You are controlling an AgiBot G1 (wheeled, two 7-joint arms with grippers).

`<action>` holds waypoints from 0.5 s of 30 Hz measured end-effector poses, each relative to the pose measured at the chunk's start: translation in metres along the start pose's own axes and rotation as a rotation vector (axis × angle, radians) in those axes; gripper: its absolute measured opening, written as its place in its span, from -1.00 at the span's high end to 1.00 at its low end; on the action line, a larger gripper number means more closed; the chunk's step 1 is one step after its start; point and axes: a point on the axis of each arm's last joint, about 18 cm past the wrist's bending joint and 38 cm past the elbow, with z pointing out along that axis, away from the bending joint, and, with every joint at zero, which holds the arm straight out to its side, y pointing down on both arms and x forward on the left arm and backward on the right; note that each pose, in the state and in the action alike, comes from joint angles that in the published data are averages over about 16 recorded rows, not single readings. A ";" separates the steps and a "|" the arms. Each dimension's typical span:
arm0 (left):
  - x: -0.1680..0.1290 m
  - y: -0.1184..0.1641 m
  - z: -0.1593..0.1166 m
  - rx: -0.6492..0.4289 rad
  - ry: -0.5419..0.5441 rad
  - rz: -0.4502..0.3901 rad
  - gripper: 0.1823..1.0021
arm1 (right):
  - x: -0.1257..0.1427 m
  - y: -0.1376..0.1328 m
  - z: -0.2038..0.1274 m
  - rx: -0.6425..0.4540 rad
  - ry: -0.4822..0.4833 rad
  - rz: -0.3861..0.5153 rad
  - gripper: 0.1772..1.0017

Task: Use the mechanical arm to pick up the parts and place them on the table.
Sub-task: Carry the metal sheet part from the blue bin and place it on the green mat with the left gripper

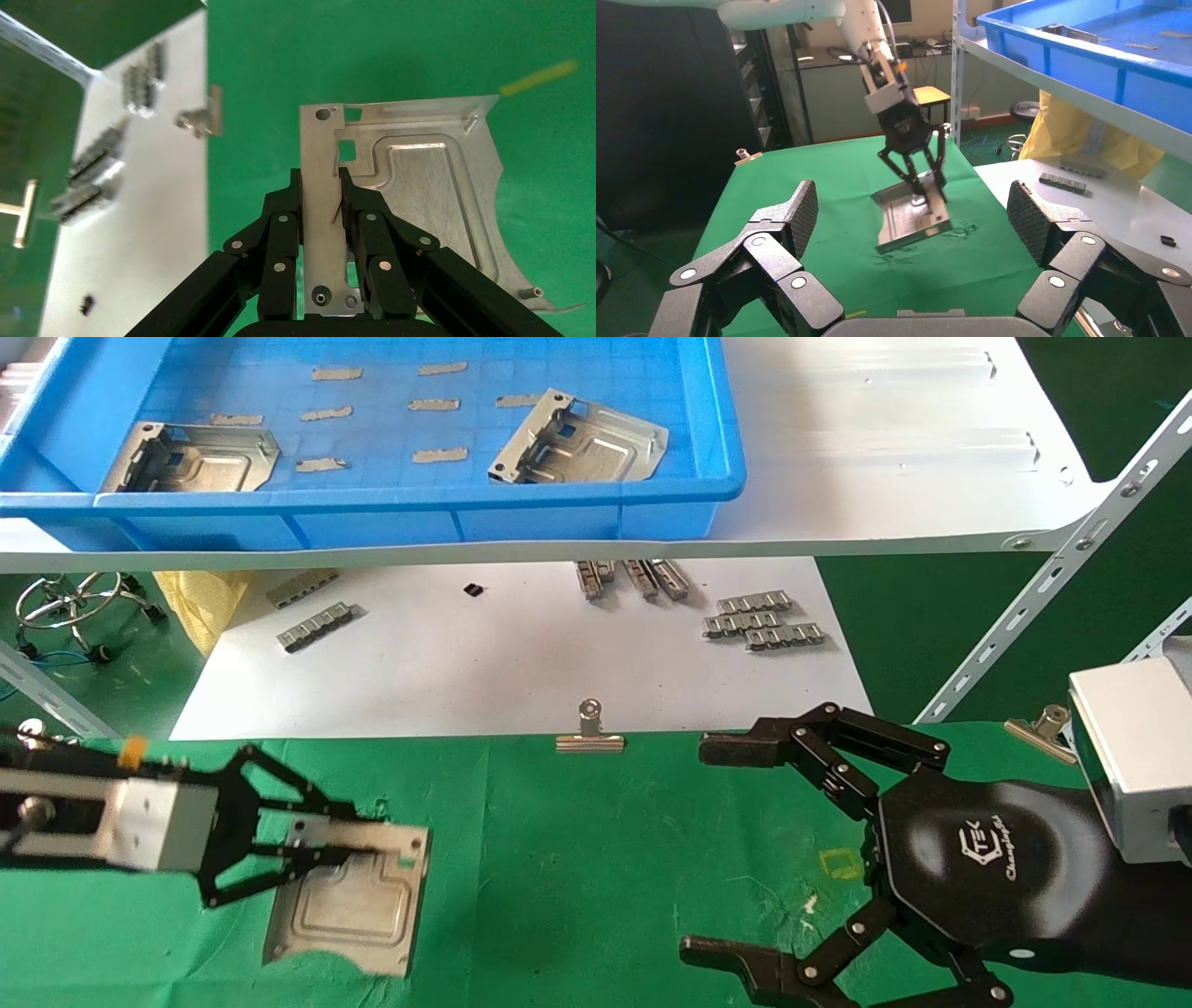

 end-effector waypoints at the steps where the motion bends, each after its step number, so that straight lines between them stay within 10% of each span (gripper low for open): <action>1: 0.003 0.005 0.002 -0.009 0.005 -0.001 0.78 | 0.000 0.000 0.000 0.000 0.000 0.000 -1.00; 15: 0.015 0.048 0.012 -0.113 -0.026 -0.054 0.78 | 0.000 0.000 0.000 0.000 0.000 0.000 -1.00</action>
